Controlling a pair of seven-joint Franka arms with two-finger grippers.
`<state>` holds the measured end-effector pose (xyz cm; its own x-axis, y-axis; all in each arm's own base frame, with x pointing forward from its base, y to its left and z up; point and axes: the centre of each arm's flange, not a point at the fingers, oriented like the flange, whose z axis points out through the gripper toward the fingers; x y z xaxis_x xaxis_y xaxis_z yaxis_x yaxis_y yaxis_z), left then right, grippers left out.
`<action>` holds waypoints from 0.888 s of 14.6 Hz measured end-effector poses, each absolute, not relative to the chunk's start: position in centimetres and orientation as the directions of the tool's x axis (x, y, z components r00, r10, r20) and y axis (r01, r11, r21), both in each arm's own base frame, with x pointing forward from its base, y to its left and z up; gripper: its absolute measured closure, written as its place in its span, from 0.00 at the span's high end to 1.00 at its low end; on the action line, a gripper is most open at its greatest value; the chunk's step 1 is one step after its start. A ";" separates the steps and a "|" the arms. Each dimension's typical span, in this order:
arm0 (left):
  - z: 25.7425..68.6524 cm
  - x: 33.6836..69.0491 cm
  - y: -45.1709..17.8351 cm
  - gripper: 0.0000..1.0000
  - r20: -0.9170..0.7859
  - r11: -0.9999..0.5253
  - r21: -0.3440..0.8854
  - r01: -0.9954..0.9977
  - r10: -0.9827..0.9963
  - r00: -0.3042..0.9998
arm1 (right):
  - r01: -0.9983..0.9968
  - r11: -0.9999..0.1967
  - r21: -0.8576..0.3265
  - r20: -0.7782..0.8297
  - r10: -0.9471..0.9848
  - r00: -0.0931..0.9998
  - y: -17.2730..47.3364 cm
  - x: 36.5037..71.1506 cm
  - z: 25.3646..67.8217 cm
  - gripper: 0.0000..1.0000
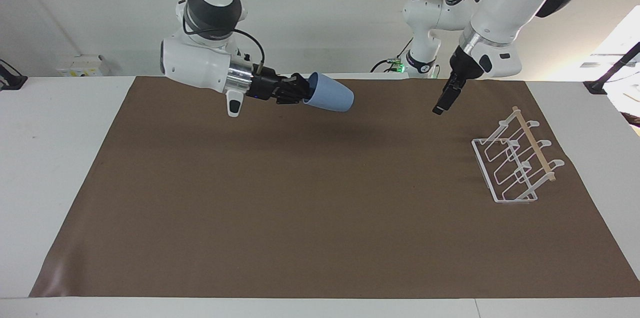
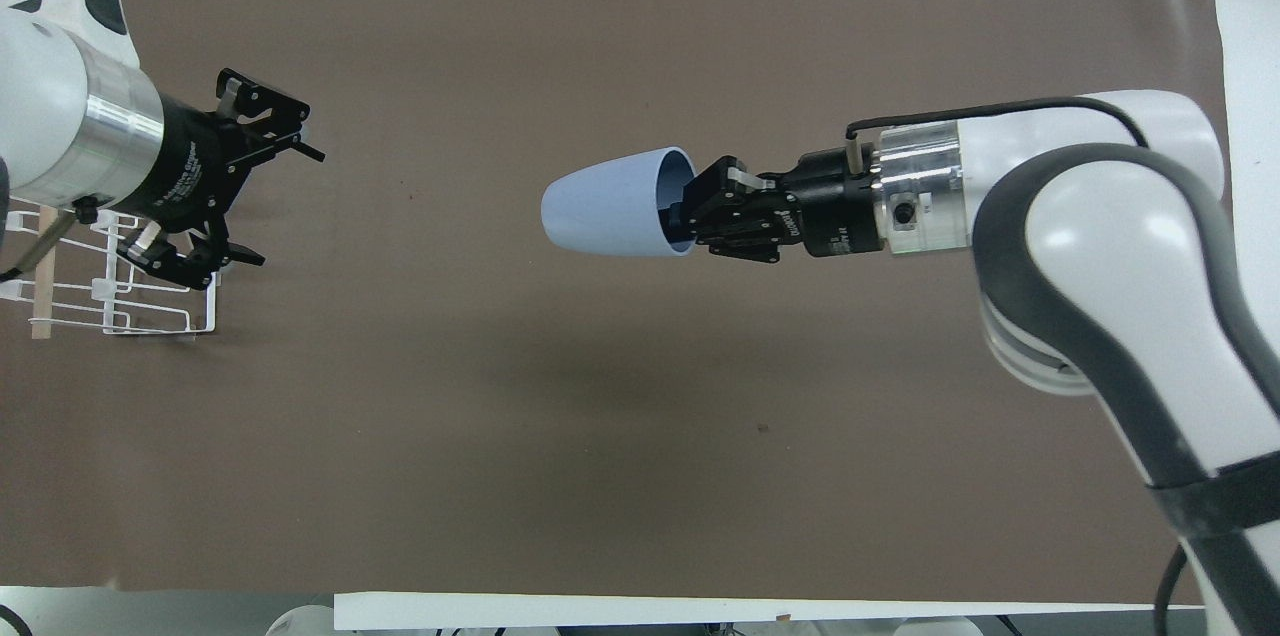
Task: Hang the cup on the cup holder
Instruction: 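Lift the cup with the right gripper while the left gripper approaches, then grasp the cup rim with the left gripper from the right gripper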
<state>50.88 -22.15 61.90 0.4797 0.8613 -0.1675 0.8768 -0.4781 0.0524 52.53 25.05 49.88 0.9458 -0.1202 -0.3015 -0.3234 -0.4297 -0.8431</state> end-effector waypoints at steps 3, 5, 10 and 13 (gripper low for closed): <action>64.6 50.5 -24.6 1.00 -0.274 -0.319 0.063 0.946 0.905 0.324 | -0.371 -0.427 -0.824 -0.325 -0.181 0.928 29.8 50.7 49.5 0.05; 65.2 50.0 -26.6 1.00 -0.340 -0.262 0.039 0.964 0.904 0.260 | -0.392 -0.405 -0.826 -0.337 -0.203 0.920 32.1 49.5 49.5 0.05; 63.2 49.1 -29.6 1.00 -0.372 -0.257 0.014 0.966 0.896 0.244 | -0.419 -0.395 -0.818 -0.360 -0.216 0.908 32.8 49.1 49.4 0.05; 61.7 48.3 -30.2 1.00 -0.374 -0.261 0.005 0.965 0.895 0.244 | -0.420 -0.394 -0.817 -0.361 -0.217 0.907 32.7 49.2 49.4 0.05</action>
